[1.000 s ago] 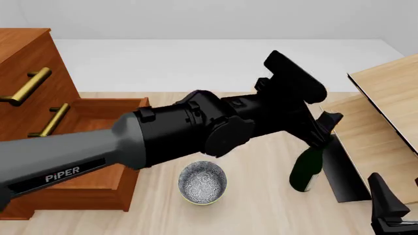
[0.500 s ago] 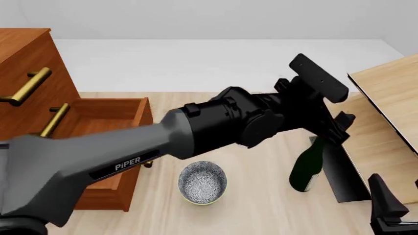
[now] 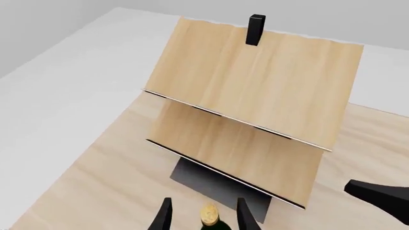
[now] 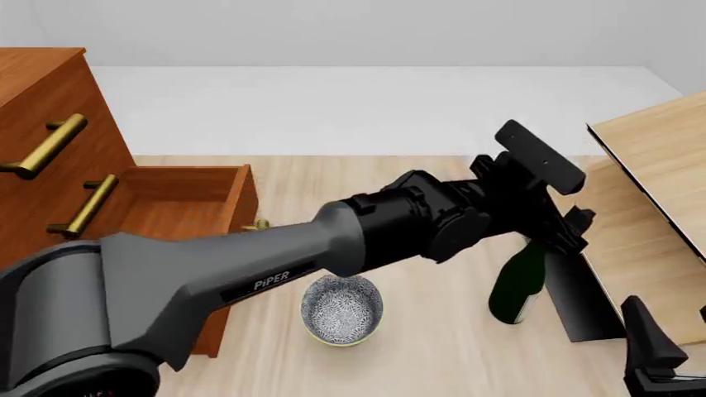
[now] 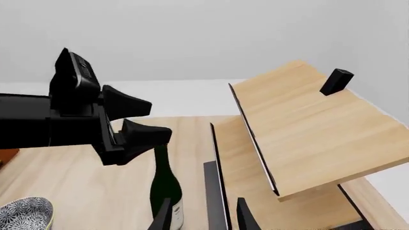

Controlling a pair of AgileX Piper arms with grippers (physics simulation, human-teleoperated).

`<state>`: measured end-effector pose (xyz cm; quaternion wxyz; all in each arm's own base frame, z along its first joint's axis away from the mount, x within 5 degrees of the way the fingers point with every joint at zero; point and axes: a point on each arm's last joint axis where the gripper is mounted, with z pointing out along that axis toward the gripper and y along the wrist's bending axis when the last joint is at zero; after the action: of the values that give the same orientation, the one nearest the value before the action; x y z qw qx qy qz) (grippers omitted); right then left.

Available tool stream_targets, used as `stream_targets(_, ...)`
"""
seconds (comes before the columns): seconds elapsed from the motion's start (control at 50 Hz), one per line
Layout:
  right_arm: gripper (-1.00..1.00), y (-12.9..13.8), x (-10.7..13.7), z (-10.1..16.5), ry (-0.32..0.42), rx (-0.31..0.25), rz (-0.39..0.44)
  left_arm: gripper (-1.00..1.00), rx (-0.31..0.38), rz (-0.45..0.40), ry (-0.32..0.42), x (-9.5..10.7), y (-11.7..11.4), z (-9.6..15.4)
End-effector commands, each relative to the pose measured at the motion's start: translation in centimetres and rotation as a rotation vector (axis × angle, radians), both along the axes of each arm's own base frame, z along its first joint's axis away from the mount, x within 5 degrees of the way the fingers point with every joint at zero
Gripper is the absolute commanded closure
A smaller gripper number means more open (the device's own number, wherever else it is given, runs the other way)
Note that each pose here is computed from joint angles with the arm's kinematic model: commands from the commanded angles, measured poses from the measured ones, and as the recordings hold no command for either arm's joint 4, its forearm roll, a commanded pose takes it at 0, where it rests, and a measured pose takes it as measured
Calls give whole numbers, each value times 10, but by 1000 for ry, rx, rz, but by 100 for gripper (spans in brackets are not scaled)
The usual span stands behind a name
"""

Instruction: Put the wine bottle in the bottom drawer of the cabinet.

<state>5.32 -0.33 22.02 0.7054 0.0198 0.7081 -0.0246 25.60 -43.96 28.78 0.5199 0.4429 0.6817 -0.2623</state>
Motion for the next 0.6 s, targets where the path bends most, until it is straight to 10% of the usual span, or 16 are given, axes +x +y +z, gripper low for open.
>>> stream_targets(0.02, -100, 0, 0, -1, 2, -2, 1, -100, -12, -3, 4, -3, -1, 0)
stream_targets(0.6, -100, 0, 0, -2, 11, -9, 3, -100, 5, 8, 45, 0, -6, -39)
